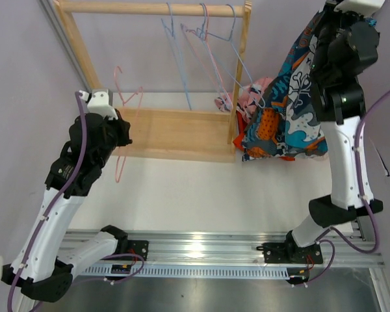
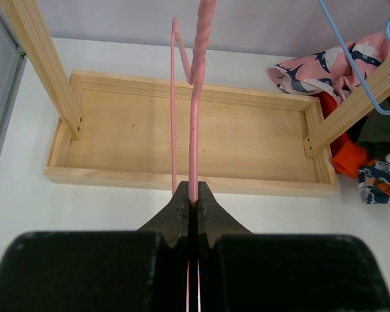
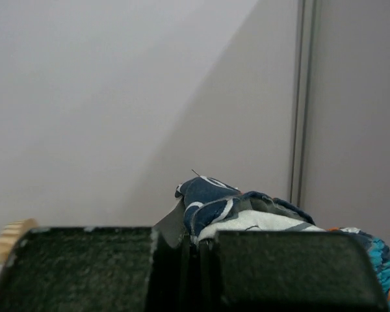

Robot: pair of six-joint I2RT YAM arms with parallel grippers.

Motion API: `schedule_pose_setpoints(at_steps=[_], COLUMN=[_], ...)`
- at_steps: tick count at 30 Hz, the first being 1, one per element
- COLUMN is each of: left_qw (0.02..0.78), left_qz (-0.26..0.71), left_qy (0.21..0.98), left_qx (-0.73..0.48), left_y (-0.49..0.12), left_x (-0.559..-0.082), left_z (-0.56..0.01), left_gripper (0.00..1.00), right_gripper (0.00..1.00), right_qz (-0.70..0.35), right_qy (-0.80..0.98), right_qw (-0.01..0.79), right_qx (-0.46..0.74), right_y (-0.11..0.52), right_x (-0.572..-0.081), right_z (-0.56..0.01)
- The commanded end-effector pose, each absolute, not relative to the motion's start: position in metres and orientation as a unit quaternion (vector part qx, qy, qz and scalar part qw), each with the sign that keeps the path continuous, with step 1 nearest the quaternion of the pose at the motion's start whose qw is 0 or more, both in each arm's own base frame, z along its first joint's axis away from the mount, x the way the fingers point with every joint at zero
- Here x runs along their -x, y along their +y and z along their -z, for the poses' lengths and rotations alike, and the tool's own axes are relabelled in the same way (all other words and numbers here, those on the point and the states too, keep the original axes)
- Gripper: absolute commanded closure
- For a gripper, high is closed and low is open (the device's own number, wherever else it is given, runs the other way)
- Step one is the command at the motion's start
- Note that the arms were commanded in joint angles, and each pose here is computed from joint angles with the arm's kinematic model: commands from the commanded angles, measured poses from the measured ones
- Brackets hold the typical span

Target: Remove the shorts from the hanger

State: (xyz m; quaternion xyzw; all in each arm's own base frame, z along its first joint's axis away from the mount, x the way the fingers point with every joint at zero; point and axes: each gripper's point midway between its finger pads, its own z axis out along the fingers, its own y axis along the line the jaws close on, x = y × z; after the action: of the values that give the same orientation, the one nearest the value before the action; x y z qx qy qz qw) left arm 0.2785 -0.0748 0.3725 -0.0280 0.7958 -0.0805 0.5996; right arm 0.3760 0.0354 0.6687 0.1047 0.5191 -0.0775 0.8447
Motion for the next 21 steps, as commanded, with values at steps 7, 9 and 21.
schedule_pose_setpoints(at_steps=[7, 9, 21], left_qw=[0.607, 0.609, 0.642], left_qz=[0.113, 0.115, 0.086], left_qy=[0.787, 0.784, 0.761], left_qx=[0.013, 0.012, 0.023], left_y=[-0.093, -0.093, -0.088], left_x=[-0.29, -0.29, -0.314], left_z=[-0.374, -0.374, -0.413], left_gripper=[1.0, 1.0, 1.0], right_gripper=[1.0, 1.0, 1.0], right_qz=[0.067, 0.074, -0.023], right_qy=[0.442, 0.436, 0.583], right_qw=[0.879, 0.88, 0.789], right_qx=[-0.165, -0.174, -0.193], right_y=[-0.041, -0.055, -0.034], right_x=[-0.452, -0.471, -0.544], right_z=[-0.683, -0.673, -0.451])
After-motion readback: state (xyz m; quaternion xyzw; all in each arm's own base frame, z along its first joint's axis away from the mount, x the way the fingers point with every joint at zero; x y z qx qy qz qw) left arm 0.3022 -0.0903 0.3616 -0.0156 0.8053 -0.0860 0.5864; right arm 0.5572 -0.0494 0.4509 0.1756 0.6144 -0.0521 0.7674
